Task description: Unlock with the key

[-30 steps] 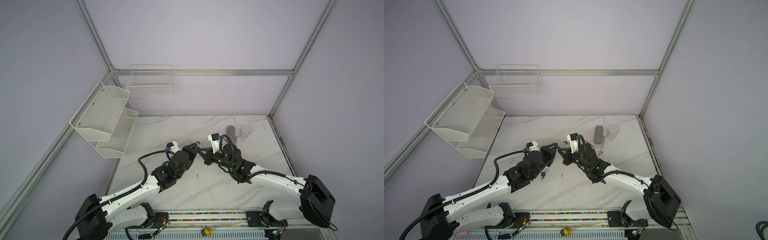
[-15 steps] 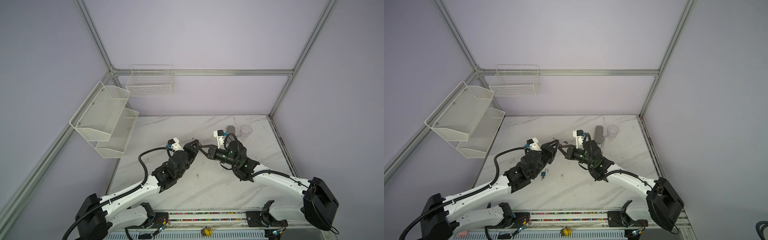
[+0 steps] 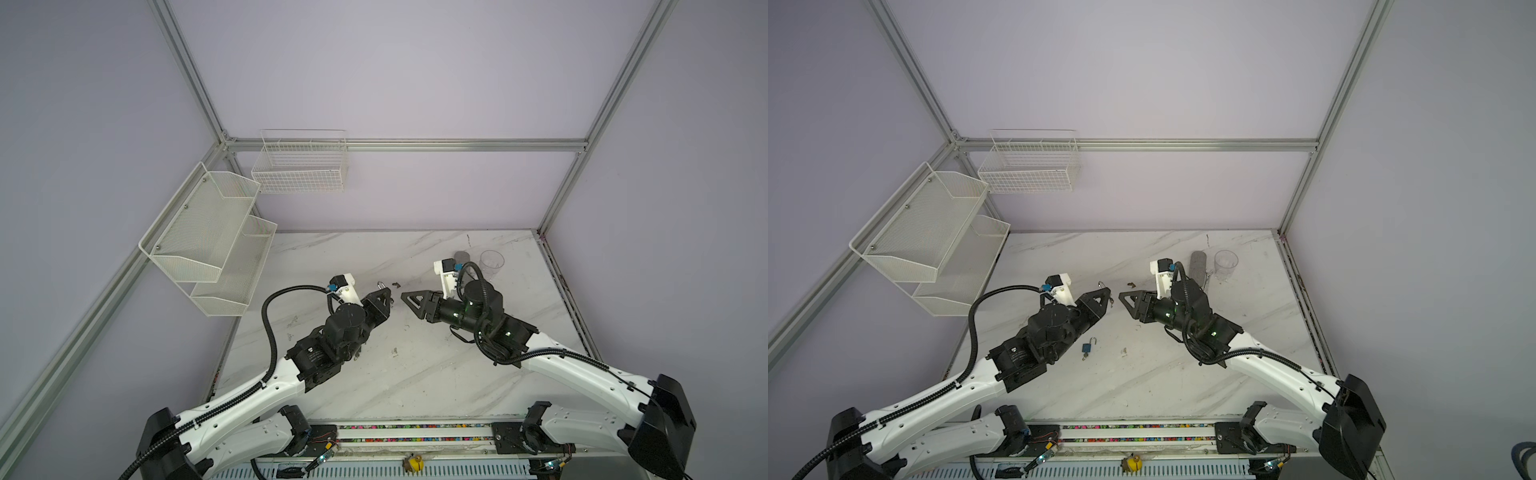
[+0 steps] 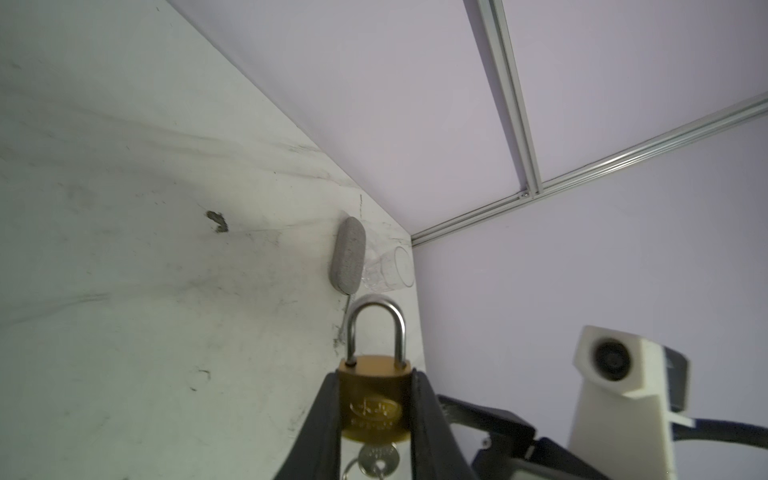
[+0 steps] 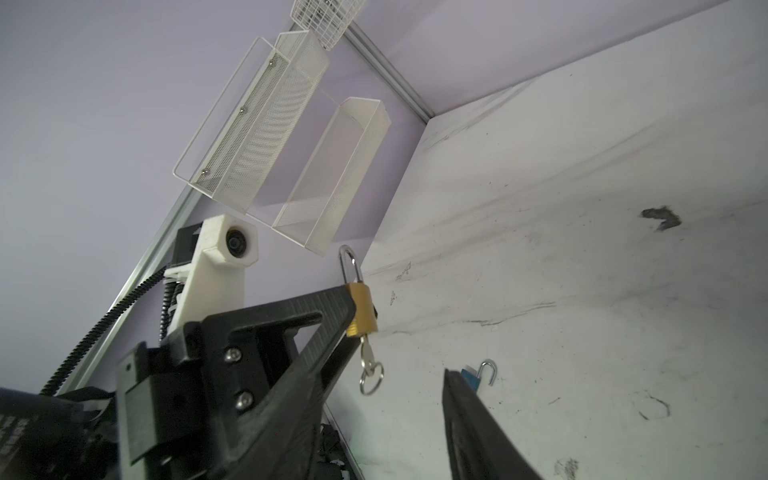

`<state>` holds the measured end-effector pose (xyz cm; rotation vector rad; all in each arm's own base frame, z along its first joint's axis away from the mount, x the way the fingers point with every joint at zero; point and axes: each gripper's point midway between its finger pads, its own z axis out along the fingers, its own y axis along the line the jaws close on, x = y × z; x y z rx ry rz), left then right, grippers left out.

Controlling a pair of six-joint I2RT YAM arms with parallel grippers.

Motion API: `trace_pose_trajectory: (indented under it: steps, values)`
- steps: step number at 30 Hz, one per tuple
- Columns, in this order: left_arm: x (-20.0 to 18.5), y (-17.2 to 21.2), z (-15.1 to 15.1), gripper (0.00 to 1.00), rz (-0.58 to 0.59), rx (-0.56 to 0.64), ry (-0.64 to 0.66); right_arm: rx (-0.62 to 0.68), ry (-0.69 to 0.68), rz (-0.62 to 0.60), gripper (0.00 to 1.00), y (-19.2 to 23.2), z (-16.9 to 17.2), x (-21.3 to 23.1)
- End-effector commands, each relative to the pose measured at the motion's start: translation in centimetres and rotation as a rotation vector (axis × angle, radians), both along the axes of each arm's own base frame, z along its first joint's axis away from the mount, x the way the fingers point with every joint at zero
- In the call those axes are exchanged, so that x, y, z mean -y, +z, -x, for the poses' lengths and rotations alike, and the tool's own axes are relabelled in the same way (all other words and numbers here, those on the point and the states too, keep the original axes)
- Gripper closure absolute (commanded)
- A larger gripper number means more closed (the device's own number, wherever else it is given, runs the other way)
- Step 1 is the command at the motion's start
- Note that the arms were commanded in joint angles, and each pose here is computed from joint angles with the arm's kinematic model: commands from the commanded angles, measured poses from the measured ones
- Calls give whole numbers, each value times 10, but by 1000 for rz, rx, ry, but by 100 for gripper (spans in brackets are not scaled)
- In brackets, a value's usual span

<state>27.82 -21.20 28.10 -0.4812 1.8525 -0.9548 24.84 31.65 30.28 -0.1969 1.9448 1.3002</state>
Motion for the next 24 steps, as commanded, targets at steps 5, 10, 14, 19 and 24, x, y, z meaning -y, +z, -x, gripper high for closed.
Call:
trace_pose_trajectory:
  steps: [5, 10, 14, 19, 24]
  values:
    - [2, -20, 17, 100, -527, 282, -231, 23, 8, 243, 38, 11, 7, 21]
    - [26, -34, 23, 100, -667, 449, -357, 10, 26, 405, 35, 0, -4, 17]
    - [40, -36, 19, 100, -738, 484, -391, -2, 39, 473, 33, -10, -13, 11]
    - [47, -39, 14, 100, -766, 498, -381, -17, 7, 548, 33, -23, -24, 12]
    - [50, -39, 13, 100, -779, 511, -382, -27, -6, 624, 32, -39, -38, 7]
